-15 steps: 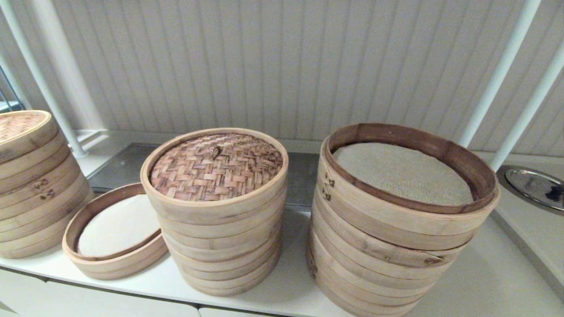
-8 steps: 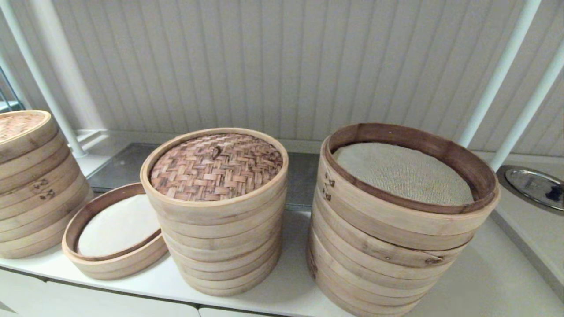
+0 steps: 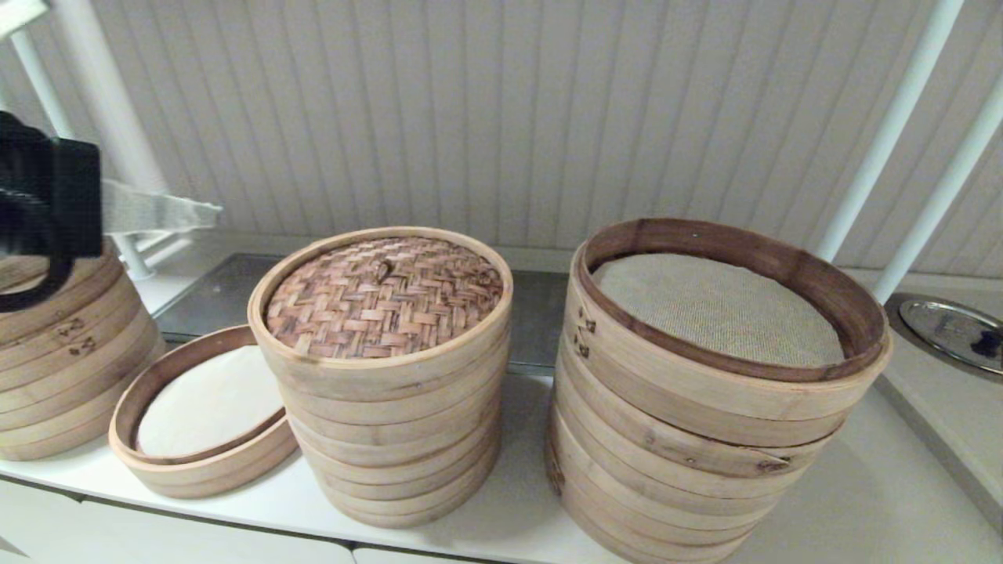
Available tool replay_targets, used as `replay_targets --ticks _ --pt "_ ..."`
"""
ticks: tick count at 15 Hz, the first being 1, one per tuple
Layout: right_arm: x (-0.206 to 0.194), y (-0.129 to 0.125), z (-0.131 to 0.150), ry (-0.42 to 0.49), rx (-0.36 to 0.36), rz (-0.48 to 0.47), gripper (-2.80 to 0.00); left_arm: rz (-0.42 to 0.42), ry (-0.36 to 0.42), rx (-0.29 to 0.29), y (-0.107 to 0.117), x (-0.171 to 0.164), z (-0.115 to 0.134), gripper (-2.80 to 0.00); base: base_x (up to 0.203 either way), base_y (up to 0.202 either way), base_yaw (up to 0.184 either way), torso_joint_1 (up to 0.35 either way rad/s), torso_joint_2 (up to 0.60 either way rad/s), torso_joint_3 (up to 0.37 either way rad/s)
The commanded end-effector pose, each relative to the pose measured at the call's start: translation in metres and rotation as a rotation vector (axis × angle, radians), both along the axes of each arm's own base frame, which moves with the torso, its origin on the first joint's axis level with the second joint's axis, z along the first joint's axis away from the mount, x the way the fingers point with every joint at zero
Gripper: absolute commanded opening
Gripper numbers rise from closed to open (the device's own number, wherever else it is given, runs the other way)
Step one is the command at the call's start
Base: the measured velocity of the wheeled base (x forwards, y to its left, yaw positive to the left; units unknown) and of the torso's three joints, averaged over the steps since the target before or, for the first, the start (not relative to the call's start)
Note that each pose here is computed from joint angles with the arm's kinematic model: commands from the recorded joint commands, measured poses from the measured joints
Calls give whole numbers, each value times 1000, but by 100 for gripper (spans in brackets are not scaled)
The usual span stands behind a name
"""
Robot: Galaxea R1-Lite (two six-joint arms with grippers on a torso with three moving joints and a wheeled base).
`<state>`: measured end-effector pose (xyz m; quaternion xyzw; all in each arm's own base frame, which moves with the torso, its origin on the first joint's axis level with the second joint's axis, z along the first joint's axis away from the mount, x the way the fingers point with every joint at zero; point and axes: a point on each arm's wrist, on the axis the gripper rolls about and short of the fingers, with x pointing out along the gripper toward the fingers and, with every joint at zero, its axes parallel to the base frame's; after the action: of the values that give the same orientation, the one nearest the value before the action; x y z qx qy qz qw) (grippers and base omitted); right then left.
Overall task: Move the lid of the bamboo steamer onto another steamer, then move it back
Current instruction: Pick up the steamer
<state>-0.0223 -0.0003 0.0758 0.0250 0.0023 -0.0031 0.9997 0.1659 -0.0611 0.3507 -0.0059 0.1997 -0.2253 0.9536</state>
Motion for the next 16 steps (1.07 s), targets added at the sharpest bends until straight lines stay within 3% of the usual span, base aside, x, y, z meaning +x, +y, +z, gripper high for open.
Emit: replay_targets --ticks 1,5,6,12,16 --pt "0 0 -1 1 1 0 -280 -11 91 31 -16 39 -16 -280 0 0 0 0 0 0" --pt "0 0 -1 1 1 0 -280 -35 124 60 -34 68 -25 -280 0 0 0 0 0 0" --pt "0 0 -1 1 1 0 -280 -24 120 70 -37 73 -24 0 0 0 0 0 0 0" --pt "0 0 -1 2 1 0 -280 -28 175 112 -55 110 -49 0 0 0 0 0 0 0" --pt "0 0 -1 1 1 1 -280 -52 188 133 -79 128 -65 0 0 0 0 0 0 0"
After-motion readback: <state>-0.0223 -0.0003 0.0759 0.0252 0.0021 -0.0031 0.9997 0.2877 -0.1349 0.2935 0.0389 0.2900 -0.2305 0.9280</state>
